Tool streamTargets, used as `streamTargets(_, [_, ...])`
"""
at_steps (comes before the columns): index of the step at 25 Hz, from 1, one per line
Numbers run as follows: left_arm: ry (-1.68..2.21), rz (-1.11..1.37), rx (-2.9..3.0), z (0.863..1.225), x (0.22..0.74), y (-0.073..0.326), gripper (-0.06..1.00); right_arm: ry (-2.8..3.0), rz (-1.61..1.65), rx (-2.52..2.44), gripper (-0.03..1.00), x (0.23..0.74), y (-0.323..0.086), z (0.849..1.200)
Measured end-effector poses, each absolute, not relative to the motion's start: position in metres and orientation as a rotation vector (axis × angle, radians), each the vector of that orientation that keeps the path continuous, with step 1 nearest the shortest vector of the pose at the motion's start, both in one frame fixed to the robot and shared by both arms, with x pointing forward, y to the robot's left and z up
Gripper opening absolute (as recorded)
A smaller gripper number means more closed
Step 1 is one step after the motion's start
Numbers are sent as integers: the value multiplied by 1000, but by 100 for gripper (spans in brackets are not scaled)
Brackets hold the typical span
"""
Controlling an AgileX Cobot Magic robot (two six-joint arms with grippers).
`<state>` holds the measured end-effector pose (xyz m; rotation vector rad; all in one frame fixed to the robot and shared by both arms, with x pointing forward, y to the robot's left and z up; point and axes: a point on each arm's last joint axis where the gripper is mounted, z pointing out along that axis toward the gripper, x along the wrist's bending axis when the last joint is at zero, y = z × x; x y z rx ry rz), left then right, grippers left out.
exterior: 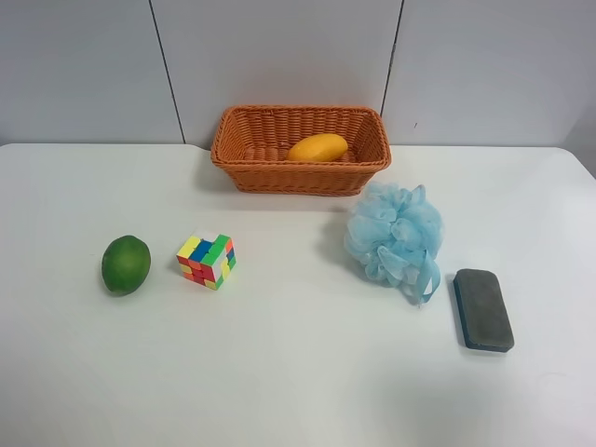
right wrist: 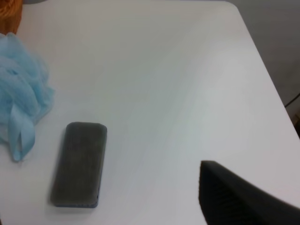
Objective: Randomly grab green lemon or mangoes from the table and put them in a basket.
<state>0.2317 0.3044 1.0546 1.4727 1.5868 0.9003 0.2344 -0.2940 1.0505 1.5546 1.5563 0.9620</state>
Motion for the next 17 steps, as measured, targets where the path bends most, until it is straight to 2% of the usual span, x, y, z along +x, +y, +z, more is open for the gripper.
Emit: streamTargets(17, [1695, 971, 1385, 1055, 231, 303, 99, 1556, 962, 1555, 81, 234, -294, 1050])
